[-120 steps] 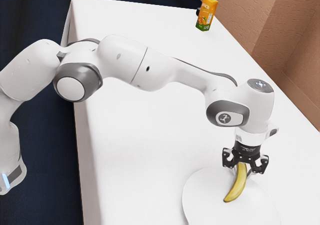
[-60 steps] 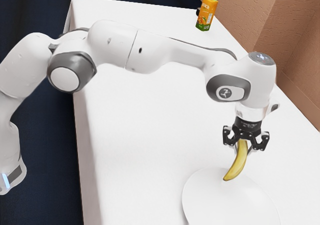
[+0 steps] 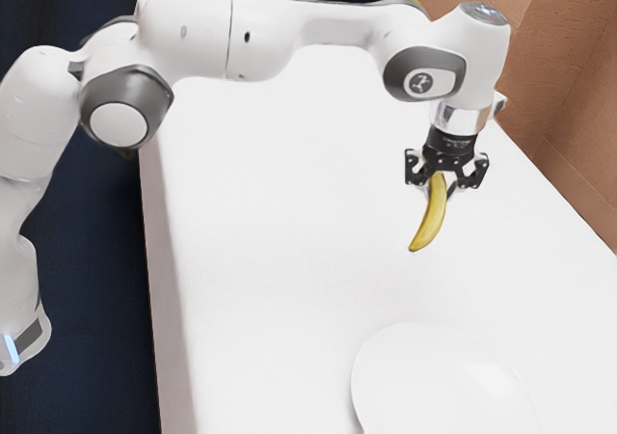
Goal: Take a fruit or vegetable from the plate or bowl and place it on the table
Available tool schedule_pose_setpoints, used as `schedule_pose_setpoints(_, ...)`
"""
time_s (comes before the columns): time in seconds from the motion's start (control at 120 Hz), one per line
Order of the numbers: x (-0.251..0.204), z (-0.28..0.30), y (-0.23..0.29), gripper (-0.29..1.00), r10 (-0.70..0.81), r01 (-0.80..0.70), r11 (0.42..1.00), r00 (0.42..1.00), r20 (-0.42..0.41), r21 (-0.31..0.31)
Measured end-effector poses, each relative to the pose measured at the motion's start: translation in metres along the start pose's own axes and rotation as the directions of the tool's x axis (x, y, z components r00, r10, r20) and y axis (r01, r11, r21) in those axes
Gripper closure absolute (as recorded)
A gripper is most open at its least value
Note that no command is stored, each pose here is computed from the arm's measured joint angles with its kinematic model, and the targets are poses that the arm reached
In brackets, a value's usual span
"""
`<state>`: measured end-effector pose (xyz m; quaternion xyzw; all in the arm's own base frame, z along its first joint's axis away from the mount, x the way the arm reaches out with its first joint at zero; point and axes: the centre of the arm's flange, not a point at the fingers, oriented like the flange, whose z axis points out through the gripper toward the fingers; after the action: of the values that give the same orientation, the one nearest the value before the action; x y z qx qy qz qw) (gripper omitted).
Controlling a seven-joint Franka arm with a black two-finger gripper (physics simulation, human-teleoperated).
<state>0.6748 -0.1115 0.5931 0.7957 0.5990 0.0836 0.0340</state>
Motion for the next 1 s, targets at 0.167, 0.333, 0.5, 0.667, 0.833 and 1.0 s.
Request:
schedule_pose_setpoints(0.167, 0.025, 0.000, -0.008, 0.52, -0.052, 0.052, 0.998, 0.998, -0.018, 0.034)
schedule_pose_setpoints(0.333, 0.033, -0.001, -0.012, 0.22, -0.071, 0.072, 0.996, 0.997, -0.021, 0.044)
schedule_pose_setpoints(0.5, 0.034, -0.002, -0.013, 0.07, -0.079, 0.080, 0.996, 0.997, -0.019, 0.047)
schedule_pose_setpoints(0.667, 0.035, -0.007, -0.014, 0.02, -0.084, 0.084, 0.996, 0.996, -0.016, 0.040)
schedule_pose_setpoints(0.833, 0.040, -0.010, -0.016, 0.01, -0.096, 0.096, 0.995, 0.995, -0.017, 0.035)
schedule_pose_setpoints(1.0, 0.043, -0.005, -0.015, 0.01, -0.104, 0.104, 0.994, 0.995, -0.009, 0.037)
